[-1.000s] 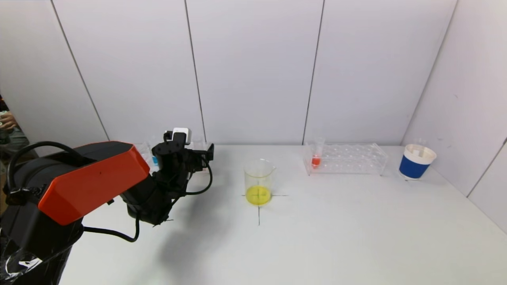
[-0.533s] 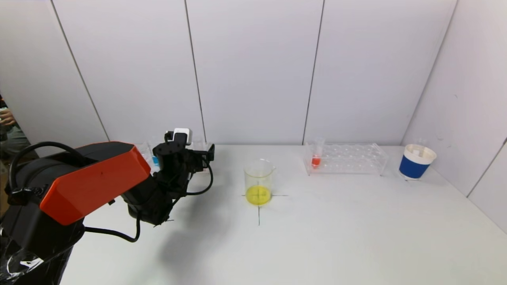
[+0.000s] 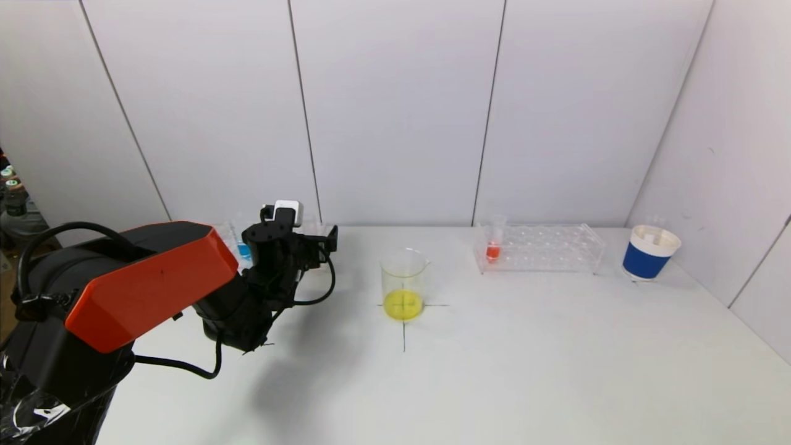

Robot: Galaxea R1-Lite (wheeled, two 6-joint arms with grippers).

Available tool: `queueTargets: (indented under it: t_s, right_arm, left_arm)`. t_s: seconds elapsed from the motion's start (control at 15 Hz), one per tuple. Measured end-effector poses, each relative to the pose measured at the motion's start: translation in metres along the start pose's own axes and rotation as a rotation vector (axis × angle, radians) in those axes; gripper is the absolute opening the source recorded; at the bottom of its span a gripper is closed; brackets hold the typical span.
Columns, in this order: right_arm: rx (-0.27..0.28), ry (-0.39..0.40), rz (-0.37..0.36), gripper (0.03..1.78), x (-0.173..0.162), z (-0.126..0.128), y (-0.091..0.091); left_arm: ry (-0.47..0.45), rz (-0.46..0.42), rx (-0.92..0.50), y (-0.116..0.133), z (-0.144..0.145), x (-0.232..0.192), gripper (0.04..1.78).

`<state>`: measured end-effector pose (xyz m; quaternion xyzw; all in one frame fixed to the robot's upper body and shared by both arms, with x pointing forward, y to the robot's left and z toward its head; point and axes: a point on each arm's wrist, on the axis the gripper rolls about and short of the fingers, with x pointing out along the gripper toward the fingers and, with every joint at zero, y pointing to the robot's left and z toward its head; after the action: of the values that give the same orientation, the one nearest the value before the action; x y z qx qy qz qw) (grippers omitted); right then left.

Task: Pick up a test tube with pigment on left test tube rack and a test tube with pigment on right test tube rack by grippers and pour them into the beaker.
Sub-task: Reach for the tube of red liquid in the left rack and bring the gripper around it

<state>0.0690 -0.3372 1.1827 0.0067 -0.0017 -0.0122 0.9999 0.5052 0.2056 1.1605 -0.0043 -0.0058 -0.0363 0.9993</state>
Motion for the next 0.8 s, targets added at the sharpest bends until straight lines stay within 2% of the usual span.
queueTargets:
  t_s: [0.8]
  right_arm:
    - [0.0,0.0,0.0,1.77,0.0,0.0,0.0]
  left_arm:
    - [0.0,0.001,0.001,-0.0011,0.0016,0.004,1.77]
